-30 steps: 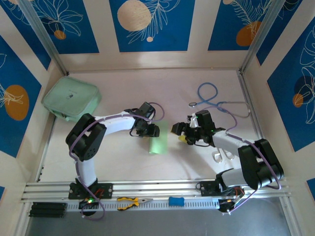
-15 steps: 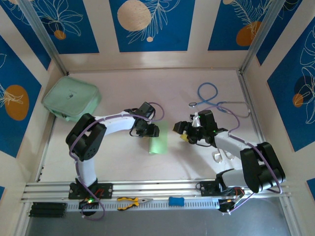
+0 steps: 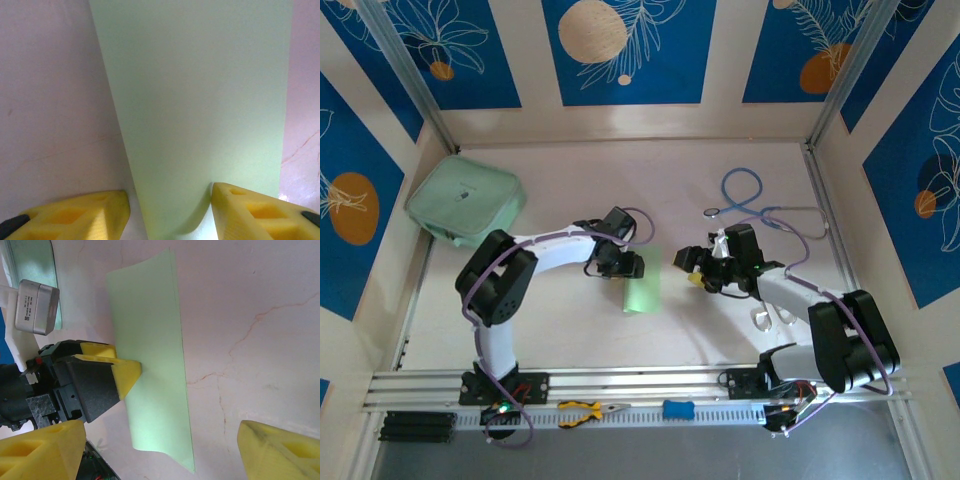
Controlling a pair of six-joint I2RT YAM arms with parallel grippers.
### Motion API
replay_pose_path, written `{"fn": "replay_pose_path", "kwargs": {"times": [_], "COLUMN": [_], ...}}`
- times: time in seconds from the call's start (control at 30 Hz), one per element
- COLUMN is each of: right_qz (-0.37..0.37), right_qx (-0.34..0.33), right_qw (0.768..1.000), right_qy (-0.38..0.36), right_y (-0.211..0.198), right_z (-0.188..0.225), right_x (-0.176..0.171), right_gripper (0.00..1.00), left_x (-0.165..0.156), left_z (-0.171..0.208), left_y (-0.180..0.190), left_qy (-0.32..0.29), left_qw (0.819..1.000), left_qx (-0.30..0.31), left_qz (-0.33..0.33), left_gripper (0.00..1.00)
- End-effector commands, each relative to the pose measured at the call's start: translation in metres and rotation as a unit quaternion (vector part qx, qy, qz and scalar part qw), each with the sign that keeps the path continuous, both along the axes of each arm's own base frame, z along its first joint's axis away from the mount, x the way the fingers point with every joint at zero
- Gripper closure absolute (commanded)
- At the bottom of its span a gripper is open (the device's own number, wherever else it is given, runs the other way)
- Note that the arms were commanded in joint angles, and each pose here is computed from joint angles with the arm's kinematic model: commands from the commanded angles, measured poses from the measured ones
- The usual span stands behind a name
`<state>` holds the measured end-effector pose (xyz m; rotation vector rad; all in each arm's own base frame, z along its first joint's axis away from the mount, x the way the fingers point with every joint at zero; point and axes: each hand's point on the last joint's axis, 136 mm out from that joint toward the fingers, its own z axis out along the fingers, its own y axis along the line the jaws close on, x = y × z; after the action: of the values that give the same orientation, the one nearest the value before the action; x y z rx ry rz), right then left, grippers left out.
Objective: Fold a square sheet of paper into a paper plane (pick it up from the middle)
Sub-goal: Hold the square sheet of paper at the center of the table.
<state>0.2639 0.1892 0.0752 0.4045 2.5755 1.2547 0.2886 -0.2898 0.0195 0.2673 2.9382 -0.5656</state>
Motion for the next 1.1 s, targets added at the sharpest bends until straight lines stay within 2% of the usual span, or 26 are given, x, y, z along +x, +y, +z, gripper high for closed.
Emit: {"fn": "replay_pose_path", "kwargs": {"times": [0.0,0.43,1.07], "right_qz": [0.001,0.002,0.006], "right_qx": [0.002,0.004,0.006], "right_qw": [1.0,1.0,1.0], "right_qy": [0.01,0.013,0.015], "right_y": [-0.0017,-0.0013,0.0013], "right_z": [-0.0026,-0.0024,-0.0035], "right_x": [-0.0061,-0.0064,-0.0072], "right_gripper": [0.2,0.2,0.2], "left_x": [-0.0064,-0.0044,-0.005], "left_z": [-0.044,-0.0488,-0.0536], "left_y": [0.0157,0.0193,0.0178], "left_qy": [0.022,0.026,0.03], "left_qw": [0.998,0.996,0.996], "left_qx": [0.053,0.08,0.077], "left_qz": [-0.007,-0.031,-0.029], "left_gripper": [0.46,0.45,0.44]}}
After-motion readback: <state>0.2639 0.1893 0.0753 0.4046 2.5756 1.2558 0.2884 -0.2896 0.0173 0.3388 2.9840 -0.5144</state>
